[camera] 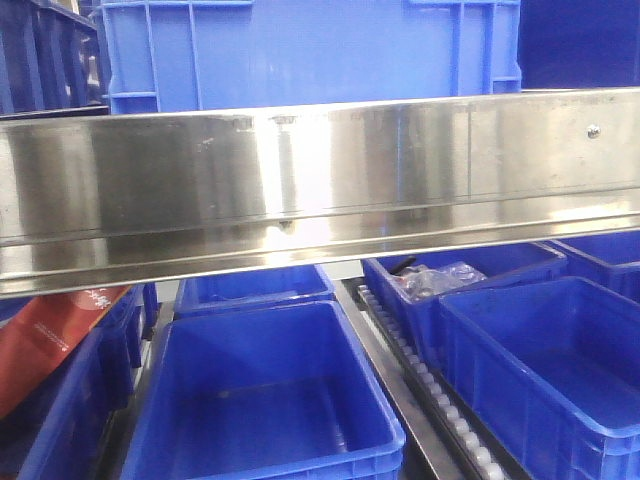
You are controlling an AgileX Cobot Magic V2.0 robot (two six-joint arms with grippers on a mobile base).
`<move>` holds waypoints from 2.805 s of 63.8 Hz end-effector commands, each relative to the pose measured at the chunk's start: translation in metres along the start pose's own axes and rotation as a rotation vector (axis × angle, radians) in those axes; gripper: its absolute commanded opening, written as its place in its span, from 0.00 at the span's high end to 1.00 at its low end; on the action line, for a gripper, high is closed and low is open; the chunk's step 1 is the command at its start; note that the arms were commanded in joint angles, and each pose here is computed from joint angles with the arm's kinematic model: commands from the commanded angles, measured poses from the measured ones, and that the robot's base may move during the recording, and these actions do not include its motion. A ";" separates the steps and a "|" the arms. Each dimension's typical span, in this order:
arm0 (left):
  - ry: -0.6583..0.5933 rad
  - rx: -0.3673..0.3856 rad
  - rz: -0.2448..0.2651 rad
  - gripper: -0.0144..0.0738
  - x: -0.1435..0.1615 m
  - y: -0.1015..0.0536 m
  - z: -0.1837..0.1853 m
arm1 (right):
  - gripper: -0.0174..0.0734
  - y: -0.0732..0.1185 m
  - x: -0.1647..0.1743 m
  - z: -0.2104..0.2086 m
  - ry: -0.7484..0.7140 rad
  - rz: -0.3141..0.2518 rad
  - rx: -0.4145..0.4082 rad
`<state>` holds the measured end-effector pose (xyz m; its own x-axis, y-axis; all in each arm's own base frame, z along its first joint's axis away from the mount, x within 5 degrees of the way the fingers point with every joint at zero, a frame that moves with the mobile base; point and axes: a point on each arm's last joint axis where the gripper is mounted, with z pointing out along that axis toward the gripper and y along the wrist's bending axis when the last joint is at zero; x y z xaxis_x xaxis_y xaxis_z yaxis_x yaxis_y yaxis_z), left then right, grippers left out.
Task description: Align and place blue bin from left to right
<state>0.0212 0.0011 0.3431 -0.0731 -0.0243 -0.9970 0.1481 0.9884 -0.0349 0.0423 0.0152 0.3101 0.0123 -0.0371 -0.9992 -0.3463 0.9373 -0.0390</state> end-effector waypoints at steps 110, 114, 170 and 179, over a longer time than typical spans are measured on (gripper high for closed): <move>-0.186 -0.208 -0.009 0.84 0.125 0.012 0.043 | 0.89 0.000 -0.003 -0.001 -0.035 -0.015 0.003; -0.186 -0.208 -0.009 0.84 0.125 0.012 0.043 | 0.89 -0.001 -0.003 -0.001 -0.044 -0.022 0.022; -0.186 -0.208 -0.009 0.84 0.125 0.012 0.043 | 0.89 -0.015 0.104 0.008 -0.017 0.082 0.353; -0.186 -0.208 -0.009 0.84 0.125 0.012 0.043 | 0.89 -0.015 0.104 0.008 -0.017 0.082 0.353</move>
<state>0.0566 0.0036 0.2125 0.0831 -0.0400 -0.9957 -0.0596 0.9972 -0.0450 0.0572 0.0008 0.2035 -0.0213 0.0613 -0.9979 -0.0082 0.9981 0.0615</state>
